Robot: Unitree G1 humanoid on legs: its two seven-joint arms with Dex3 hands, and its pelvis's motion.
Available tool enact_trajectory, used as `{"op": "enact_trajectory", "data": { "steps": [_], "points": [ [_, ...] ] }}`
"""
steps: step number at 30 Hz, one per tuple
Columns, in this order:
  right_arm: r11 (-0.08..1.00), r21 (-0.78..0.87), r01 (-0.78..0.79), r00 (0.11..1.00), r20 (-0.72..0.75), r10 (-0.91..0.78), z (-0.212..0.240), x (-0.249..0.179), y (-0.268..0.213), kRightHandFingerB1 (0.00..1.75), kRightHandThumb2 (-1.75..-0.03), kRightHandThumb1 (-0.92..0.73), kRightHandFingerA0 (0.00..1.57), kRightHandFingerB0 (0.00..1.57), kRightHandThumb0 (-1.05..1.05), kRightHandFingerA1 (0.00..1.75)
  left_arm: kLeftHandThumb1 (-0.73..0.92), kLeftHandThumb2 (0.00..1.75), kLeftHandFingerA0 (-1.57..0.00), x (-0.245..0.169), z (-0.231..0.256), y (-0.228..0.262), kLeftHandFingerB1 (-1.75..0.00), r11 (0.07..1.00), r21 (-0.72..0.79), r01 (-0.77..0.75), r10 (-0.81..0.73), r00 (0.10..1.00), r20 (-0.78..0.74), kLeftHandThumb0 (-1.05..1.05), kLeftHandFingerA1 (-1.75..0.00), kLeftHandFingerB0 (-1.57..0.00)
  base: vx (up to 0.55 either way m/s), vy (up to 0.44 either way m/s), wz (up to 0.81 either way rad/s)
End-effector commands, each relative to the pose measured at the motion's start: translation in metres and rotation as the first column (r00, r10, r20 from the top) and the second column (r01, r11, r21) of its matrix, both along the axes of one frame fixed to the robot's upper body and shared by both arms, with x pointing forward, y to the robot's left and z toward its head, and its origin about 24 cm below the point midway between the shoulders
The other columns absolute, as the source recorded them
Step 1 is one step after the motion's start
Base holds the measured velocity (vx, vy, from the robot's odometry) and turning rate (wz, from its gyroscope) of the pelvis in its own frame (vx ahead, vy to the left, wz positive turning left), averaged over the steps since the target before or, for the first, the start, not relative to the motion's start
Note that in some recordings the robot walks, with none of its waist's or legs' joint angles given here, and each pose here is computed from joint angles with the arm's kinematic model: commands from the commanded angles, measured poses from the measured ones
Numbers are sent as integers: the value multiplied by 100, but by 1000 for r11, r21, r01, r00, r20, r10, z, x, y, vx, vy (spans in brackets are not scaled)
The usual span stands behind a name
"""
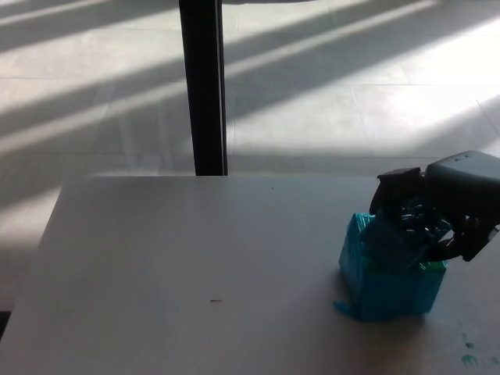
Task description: The robot uses its right hand to pick up the small cube kept on the middle on the desk and place it on the bigger cube kept next to it
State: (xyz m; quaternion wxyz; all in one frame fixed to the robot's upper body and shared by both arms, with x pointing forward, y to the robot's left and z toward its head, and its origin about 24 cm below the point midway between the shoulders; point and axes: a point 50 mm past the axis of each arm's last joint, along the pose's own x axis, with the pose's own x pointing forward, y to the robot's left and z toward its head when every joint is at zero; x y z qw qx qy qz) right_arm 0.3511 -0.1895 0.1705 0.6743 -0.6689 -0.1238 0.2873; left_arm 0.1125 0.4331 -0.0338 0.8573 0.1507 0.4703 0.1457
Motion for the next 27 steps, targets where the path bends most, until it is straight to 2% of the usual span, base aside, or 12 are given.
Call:
{"op": "enact_trajectory", "data": {
  "steps": [1,2,8,9,11,12,13,14,15,21,22,27],
  "points": [
    [998,-57,-11,1000,-8,11,-6,1,5,98,-62,-68,75,76,-30,163,67,61,-60,0,4,5,-55,1000,28,-10,10,1000,-5,-69,-66,-66,0,0,0],
    [998,-68,-10,1000,1,10,-5,2,7,120,-61,-70,74,68,-29,167,69,59,-57,0,5,5,-55,999,34,12,-12,1000,-7,-70,-65,-66,0,0,0],
    [999,-48,-1,1000,19,2,1,8,11,105,-64,-69,76,74,-29,163,67,60,-55,2,6,6,-56,1000,25,-17,17,1000,-2,-68,-66,-64,0,0,0],
    [998,-61,4,1000,18,-3,2,8,12,83,-65,-71,73,70,-29,157,48,86,-78,2,6,6,-76,999,14,-37,37,999,13,-69,-93,-70,0,0,0],
    [999,-38,3,1000,9,-3,2,7,15,45,-64,-75,79,52,-30,139,48,86,-64,2,6,5,-69,999,11,-38,38,999,14,-70,-79,-65,0,0,0],
    [1000,-21,8,1000,-3,-8,1,6,16,36,-62,-75,76,42,-32,125,67,60,-51,3,6,5,-56,1000,24,-17,17,1000,-3,-68,-69,-60,0,0,0],
    [999,-47,9,1000,-8,-9,1,4,18,29,-61,-71,48,19,-43,65,69,61,-51,3,6,5,-59,999,48,4,-3,1000,-22,-71,-72,-62,0,0,0],
    [997,-74,13,1000,-9,-13,0,3,19,27,-61,-69,26,11,-49,46,67,60,-55,3,6,6,-62,999,44,-2,3,1000,-17,-69,-78,-65,0,0,0],
    [992,-121,20,1000,-5,-20,1,3,21,21,-78,-41,0,0,-68,15,67,60,-54,2,6,5,-55,1000,24,-18,18,1000,2,-68,-64,-65,0,0,0],
    [956,-285,72,997,33,-66,8,0,21,8,-70,-40,0,0,-72,0,68,61,-68,1,5,5,-64,1000,18,-10,10,1000,1,-68,-83,-66,0,0,0],
    [950,-300,84,996,25,-81,9,0,20,4,-71,-38,0,0,-77,0,68,61,-51,1,5,5,-53,1000,29,8,-7,1000,-7,-69,-69,-57,0,0,0],
    [936,-326,129,988,-34,-148,16,1,14,0,-54,-42,0,0,-80,0,68,61,-46,1,5,5,-51,1000,28,5,-5,1000,-6,-70,-61,-55,0,0,0]
  ]
}}
